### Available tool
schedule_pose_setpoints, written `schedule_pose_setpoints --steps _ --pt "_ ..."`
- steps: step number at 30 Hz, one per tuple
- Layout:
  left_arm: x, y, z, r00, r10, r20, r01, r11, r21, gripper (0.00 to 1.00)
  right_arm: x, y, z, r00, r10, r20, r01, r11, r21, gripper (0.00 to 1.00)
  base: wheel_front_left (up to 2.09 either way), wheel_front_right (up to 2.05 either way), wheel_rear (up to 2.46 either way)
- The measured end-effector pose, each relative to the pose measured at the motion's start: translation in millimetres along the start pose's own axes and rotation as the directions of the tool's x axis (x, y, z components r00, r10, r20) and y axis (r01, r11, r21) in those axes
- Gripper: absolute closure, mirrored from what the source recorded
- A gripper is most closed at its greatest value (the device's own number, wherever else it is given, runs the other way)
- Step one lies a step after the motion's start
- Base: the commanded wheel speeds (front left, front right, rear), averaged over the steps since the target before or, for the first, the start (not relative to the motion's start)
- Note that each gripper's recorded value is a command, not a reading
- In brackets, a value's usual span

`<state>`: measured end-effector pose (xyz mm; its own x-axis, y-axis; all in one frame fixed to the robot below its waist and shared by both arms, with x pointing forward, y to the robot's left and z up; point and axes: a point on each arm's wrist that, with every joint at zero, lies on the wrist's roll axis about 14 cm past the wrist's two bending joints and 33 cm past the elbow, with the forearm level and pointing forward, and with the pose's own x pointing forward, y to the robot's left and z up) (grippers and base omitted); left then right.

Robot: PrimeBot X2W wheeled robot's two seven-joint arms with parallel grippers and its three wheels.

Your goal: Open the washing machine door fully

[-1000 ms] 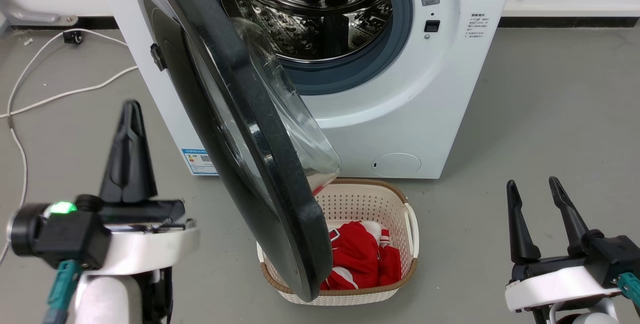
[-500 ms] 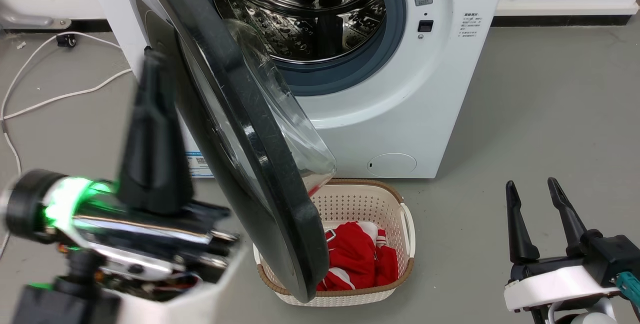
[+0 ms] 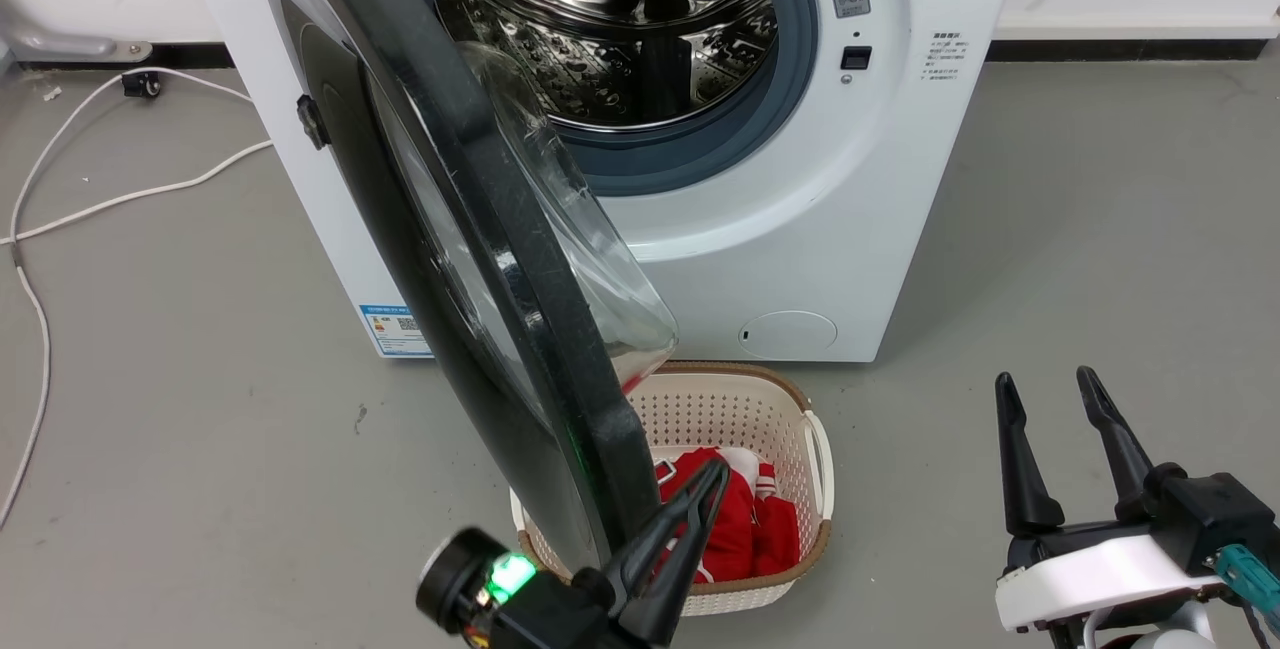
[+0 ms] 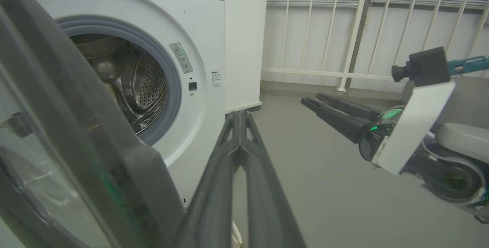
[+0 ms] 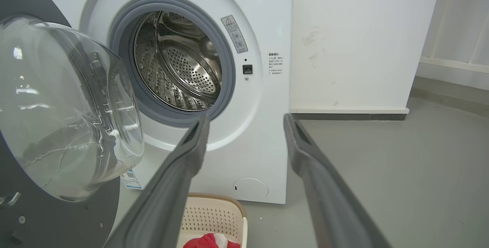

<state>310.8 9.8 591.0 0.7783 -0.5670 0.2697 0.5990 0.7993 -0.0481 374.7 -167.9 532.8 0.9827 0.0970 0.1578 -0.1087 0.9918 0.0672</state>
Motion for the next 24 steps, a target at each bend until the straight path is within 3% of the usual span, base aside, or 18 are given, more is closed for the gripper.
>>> schedule_pose_setpoints --steps 4,9,14,24 --pt "-11.2 -1.7 -33.1 0.992 0.02 -0.121 -0.026 0.998 -0.049 1.0 -0.2 0.2 -3.7 1.0 -0.001 -0.012 0.001 1.0 0.008 0.0 0.0 0.0 0.0" --pt "-15.7 9.6 -57.7 0.979 0.072 -0.193 -0.082 0.996 -0.041 1.0 1.6 -0.1 -9.4 1.0 -0.002 -0.028 0.003 1.0 0.019 0.0 0.0 0.0 0.0" --pt "-1.3 25.5 -56.2 0.981 0.105 -0.162 -0.108 0.994 -0.013 1.0 4.7 2.7 -13.9 0.999 0.007 -0.04 -0.006 1.0 0.026 0.0 0.0 0.0 0.0" --pt "12.6 33.4 -58.7 0.984 0.131 -0.124 -0.138 0.989 -0.051 1.0 7.0 3.4 -23.8 0.998 0.007 -0.067 -0.004 0.999 0.044 0.0 0.0 0.0 0.0"
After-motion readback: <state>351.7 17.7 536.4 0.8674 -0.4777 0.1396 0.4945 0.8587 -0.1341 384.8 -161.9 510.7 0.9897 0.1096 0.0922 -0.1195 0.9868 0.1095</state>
